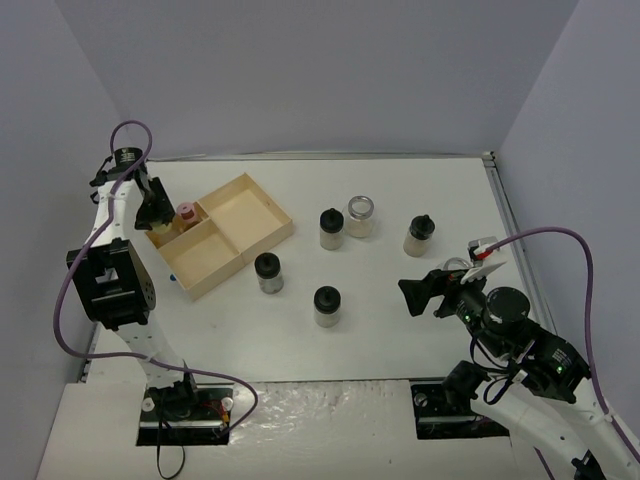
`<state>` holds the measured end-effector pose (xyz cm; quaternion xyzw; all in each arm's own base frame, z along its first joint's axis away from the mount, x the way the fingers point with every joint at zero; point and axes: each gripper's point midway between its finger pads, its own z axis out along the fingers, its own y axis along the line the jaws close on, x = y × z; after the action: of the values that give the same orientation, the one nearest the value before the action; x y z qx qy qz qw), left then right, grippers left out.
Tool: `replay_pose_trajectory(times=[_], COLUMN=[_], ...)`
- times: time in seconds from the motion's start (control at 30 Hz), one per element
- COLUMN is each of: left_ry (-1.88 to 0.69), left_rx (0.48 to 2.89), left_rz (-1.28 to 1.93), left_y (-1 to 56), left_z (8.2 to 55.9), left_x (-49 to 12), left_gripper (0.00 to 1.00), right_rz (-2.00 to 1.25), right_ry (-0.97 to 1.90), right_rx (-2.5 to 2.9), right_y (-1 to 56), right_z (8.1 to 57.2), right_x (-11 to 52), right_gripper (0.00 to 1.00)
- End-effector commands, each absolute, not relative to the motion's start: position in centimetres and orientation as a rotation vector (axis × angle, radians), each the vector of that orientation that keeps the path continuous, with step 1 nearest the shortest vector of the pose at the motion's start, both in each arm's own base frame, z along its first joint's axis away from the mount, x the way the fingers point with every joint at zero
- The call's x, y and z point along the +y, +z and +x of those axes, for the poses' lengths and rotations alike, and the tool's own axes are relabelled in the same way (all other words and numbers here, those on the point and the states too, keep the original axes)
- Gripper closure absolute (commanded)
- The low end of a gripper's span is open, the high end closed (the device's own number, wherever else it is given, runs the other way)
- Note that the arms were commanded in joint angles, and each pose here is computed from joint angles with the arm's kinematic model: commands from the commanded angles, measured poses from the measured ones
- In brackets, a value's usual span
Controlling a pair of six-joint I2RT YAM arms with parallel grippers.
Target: Organize the condiment bottles
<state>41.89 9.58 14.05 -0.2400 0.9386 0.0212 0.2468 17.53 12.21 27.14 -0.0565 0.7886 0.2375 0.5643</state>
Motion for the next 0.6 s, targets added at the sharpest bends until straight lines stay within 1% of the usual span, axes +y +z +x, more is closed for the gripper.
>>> replay_pose_trajectory(times=[0.0, 0.07, 0.13, 0.3, 0.47, 0.57], left_ry=[0.052, 0.041, 0.036, 0.034, -0.010, -0.076], left_rx=[2.475, 2.471, 2.465, 2.450, 2.409, 2.356], left_rz=[-0.669, -0.669, -0.667, -0.661, -0.661, -0.623], left_y=[15.5, 15.5, 15.7, 16.8, 19.8, 22.2], left_z=[43.1, 43.0, 42.9, 42.4, 40.6, 39.1], left_x=[9.4, 9.3, 9.2, 9.1, 8.1, 6.6], left_gripper=[0.56, 0.48, 0.37, 0.19, 0.10, 0.08], right_rz=[-0.093, -0.094, -0.093, -0.091, -0.079, -0.071], right_ry=[0.586, 0.581, 0.577, 0.573, 0.579, 0.576], right_rx=[1.805, 1.809, 1.811, 1.813, 1.810, 1.826], right_y=[28.3, 28.2, 28.2, 28.1, 28.4, 28.1], right_z=[18.1, 18.2, 18.2, 18.3, 18.4, 18.5], right_x=[12.5, 12.5, 12.5, 12.5, 12.5, 12.6], right_gripper=[0.00, 0.00, 0.00, 0.00, 0.00, 0.00])
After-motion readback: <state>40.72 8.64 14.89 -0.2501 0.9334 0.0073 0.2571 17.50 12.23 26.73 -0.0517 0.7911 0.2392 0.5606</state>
